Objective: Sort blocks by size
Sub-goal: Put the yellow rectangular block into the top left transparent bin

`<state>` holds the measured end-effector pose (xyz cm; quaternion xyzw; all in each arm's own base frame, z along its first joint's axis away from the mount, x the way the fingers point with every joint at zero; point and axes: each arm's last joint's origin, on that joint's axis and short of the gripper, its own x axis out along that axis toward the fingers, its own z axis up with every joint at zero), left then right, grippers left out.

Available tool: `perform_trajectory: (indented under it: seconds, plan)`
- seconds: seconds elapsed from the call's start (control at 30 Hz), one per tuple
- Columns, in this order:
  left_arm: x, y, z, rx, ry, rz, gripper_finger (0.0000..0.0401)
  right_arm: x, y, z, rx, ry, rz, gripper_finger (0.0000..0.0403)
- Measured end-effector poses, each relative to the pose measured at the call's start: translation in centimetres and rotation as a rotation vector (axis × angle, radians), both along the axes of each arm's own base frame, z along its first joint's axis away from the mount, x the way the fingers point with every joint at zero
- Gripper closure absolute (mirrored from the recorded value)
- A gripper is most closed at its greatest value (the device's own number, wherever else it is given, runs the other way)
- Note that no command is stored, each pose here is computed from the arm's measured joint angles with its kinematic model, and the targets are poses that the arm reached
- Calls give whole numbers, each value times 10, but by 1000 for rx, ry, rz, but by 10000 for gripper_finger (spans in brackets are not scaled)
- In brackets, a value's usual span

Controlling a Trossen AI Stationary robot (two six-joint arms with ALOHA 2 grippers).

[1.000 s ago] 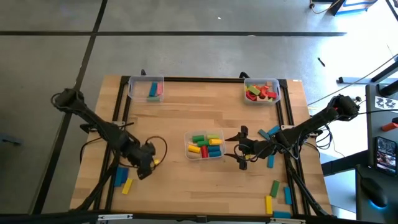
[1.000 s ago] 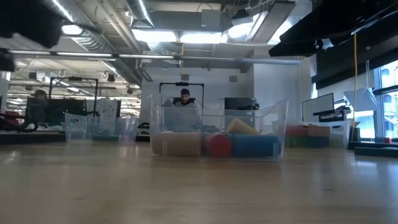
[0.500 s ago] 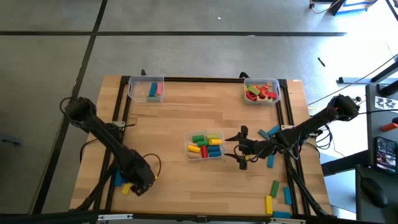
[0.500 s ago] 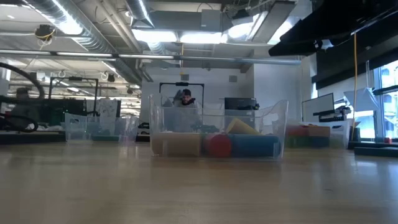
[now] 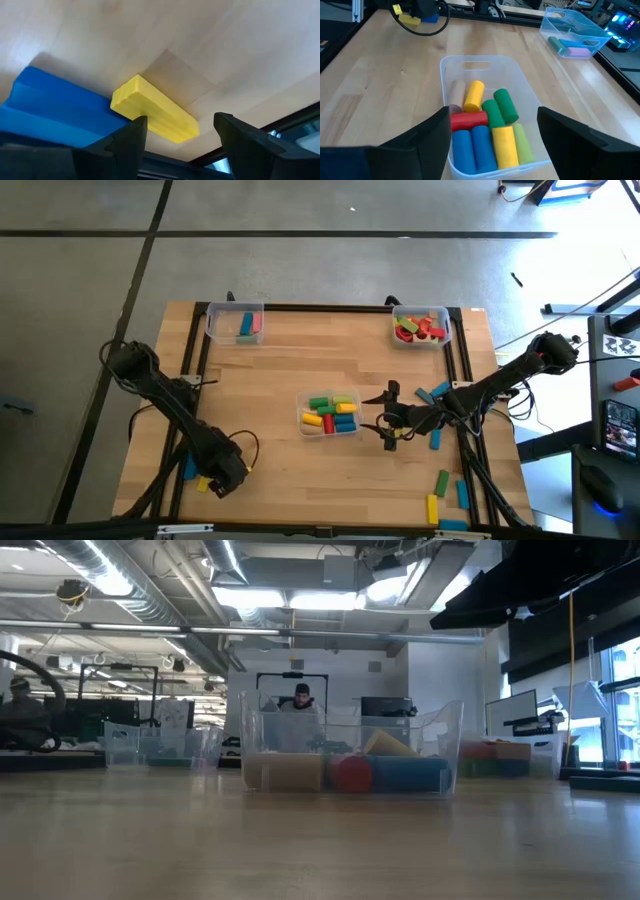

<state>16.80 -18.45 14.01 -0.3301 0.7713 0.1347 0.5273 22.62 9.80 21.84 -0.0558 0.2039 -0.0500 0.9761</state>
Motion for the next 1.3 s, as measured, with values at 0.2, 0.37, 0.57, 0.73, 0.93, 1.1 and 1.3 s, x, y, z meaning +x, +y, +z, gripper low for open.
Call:
perform_trajectory:
  seconds: [0.2, 0.37, 0.57, 0.73, 0.93, 1.1, 1.3]
  plan:
    - [6, 6, 1, -11, -57, -68, 164, 0, 0, 0, 2, -1, 0, 118]
    - [15, 15, 1, -17, -99, -95, 164, 0, 0, 0, 2, -1, -1, 118]
    - [29, 29, 2, -4, -167, -126, 164, 0, 0, 0, 3, -2, -1, 118]
    - [44, 36, 9, 41, -274, -193, 164, 0, 0, 0, 4, -2, -1, 118]
    - [59, 45, 18, 150, -374, -251, 164, 0, 0, 0, 4, -2, -1, 118]
    - [57, 47, 28, 213, -313, -189, 164, 0, 0, 0, 4, -2, -1, 118]
    - [51, 42, 36, 270, -271, 86, 164, 0, 0, 0, 4, -2, -1, 118]
